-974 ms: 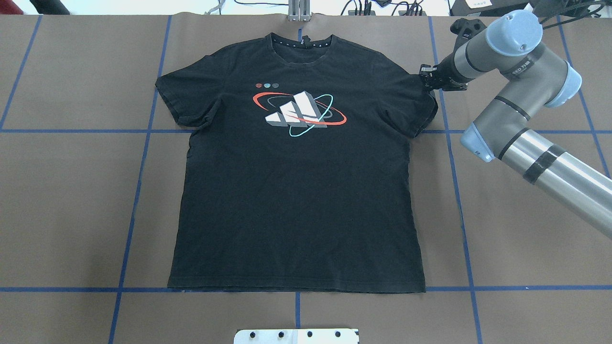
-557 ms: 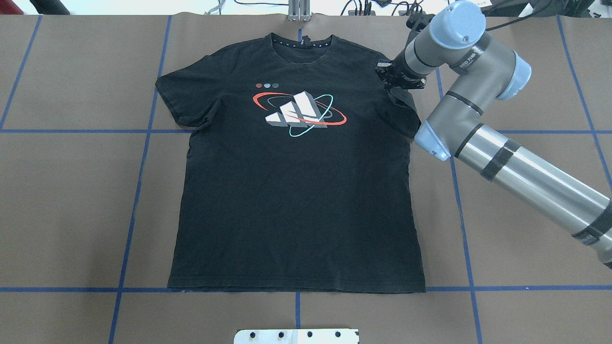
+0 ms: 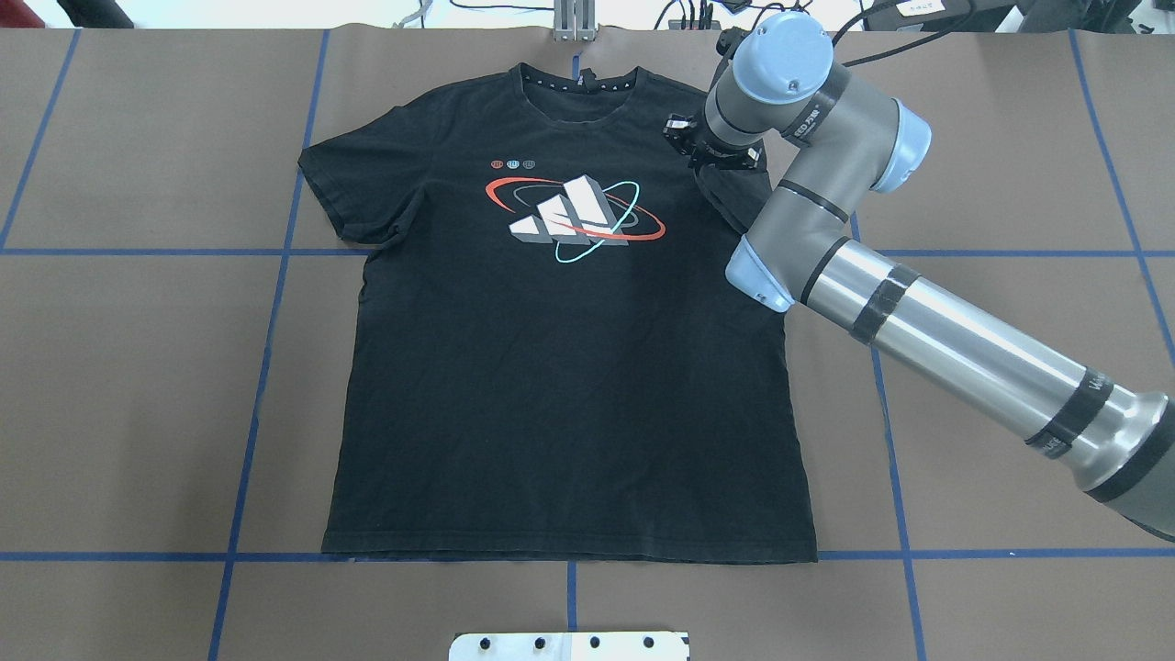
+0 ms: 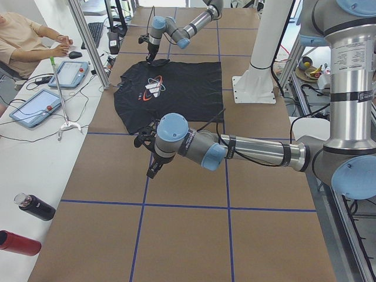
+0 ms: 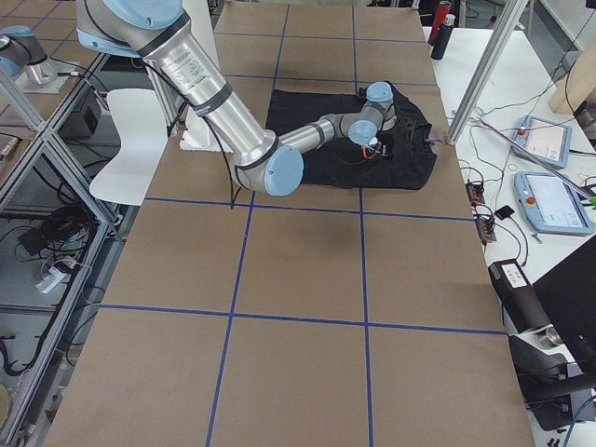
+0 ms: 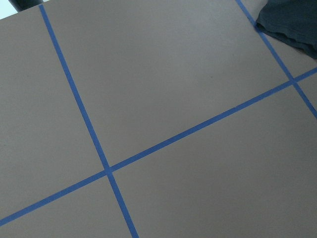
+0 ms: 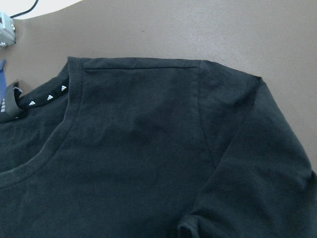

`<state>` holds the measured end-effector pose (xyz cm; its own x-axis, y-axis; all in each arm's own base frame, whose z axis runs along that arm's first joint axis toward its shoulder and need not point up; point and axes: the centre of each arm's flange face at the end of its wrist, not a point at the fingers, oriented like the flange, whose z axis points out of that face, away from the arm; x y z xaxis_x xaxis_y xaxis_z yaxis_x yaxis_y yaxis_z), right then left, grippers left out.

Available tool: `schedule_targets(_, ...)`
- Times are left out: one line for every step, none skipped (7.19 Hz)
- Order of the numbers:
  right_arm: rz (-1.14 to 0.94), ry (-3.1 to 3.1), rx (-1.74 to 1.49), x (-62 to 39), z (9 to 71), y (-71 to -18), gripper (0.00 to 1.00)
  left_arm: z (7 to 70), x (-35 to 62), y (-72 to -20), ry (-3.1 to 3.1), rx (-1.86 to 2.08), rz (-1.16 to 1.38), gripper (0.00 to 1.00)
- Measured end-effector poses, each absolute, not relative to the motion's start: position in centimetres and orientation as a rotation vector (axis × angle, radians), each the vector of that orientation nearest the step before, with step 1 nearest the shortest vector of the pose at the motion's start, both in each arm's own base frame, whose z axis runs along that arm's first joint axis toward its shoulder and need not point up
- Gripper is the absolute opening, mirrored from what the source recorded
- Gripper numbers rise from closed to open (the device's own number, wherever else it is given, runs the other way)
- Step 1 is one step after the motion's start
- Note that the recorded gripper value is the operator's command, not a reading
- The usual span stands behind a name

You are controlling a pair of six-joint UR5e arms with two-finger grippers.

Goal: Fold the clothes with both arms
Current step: 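Move the right gripper to the shirt shoulder farthest from the robot, then bring the left gripper to the other shoulder while the right gripper holds position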

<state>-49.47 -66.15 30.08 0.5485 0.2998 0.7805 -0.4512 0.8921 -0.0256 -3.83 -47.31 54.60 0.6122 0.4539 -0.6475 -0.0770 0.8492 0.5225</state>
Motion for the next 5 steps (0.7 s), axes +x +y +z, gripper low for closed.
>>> schedule_targets(0.45,-0.878,0.187,-50.2,29.7,-66.5,0.99,53.3,-2.8,-48.6,0.879,0.471,0.301,1.0)
schedule_targets(0.458,-0.871,0.188,-50.8,29.3,-66.9,1.0,51.2,-0.6,-50.9,0.906,0.449,0.265,1.0)
schedule_targets(0.472,-0.872,0.19,-51.3,28.5,-67.1,1.0,48.7,2.7,-54.1,0.935,0.42,0.241,1.0)
schedule_targets(0.482,-0.894,0.194,-51.7,26.9,-66.9,1.0,46.0,7.0,-57.7,0.953,0.392,0.234,1.0)
schedule_targets(0.478,-0.931,0.197,-51.2,25.5,-65.9,1.0,43.4,11.7,-60.7,0.953,0.372,0.231,0.99)
